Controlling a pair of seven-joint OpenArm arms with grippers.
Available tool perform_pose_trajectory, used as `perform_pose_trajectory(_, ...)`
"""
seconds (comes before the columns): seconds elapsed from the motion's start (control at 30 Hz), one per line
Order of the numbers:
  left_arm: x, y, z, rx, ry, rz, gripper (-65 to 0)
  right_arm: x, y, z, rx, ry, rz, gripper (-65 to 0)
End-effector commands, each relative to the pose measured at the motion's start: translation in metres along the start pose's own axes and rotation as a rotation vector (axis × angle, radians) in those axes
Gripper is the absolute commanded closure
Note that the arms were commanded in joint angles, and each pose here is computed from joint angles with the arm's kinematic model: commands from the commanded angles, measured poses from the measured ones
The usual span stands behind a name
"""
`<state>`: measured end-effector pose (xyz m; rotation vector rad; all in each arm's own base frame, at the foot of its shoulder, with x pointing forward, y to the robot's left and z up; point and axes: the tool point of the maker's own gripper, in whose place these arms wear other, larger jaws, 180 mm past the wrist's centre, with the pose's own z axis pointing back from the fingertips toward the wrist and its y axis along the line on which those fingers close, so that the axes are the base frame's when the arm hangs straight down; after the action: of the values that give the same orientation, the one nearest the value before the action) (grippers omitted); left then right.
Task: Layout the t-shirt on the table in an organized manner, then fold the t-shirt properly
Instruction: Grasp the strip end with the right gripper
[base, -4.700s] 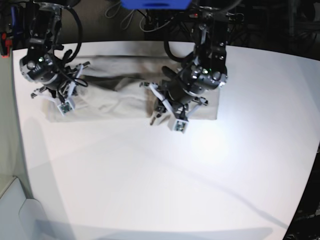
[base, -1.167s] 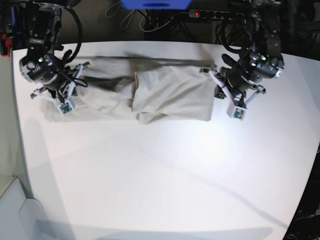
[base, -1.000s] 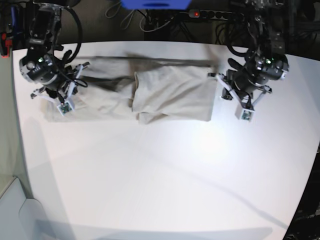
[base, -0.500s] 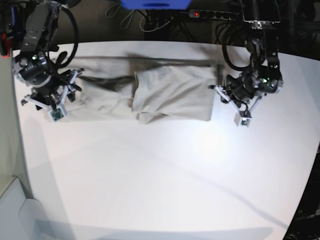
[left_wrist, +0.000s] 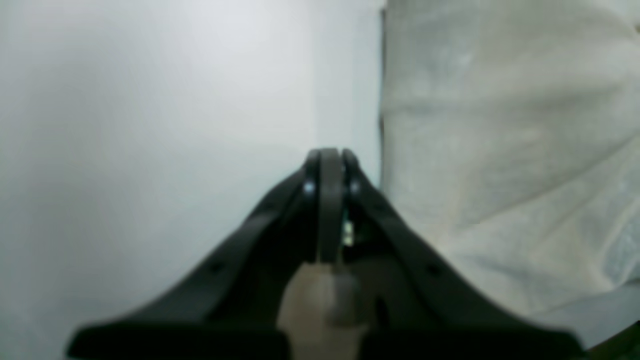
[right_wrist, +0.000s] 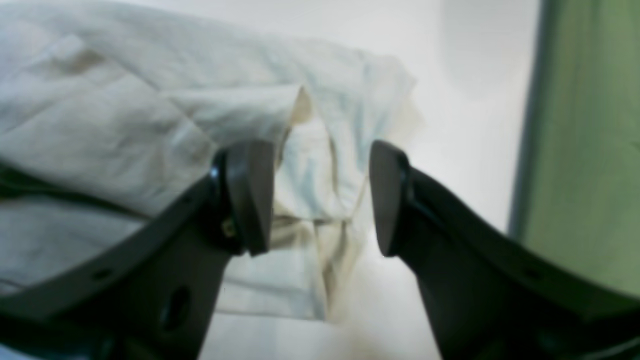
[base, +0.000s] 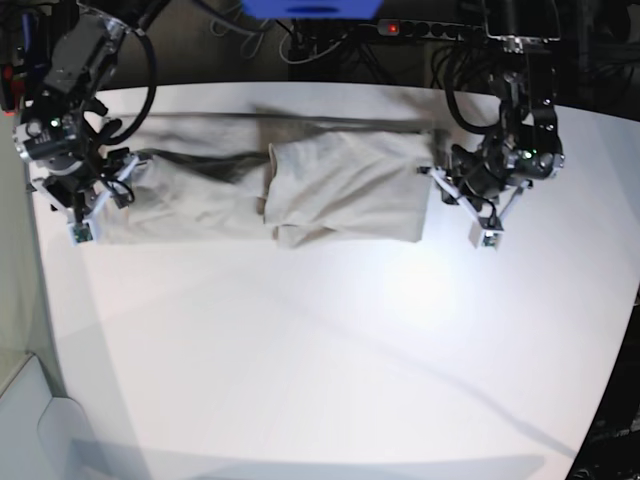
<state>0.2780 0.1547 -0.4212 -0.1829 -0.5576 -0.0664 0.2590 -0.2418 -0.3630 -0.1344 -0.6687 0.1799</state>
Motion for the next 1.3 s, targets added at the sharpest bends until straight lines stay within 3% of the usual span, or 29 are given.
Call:
perform_pose_trajectory(0.0, 0.012, 0.000, 0.004, 0.000, -0.037, -0.007, -0.2, 0.008, -0.004, -0.002, -0.005, -0.015, -0.006, -31.4)
perform_pose_trajectory(0.33, 0.012, 0.002, 0.004, 0.004, -0.035, -0.010, -0.2, -0.022, -0.010, -0.027, 0.032, 0.096, -0.115, -31.4)
perform_pose_trajectory(0.6, 0.014, 0.000, 0.004, -0.001, -0.040, -0.007, -0.2, -0.018, -0.027, -0.025, -0.003, 0.084, -0.131, -31.4)
perform_pose_trajectory(0.87, 0.015, -0.001, 0.005, -0.002, -0.045, -0.008, -0.2, -0.029, -0.026, -0.038, 0.028, 0.127, -0.140, -31.3)
perform_pose_trajectory(1.27, 0.015, -0.001, 0.005, -0.002, -0.046, -0.009, -0.2, -0.034, -0.024, -0.039, 0.033, 0.112, -0.150, -31.3)
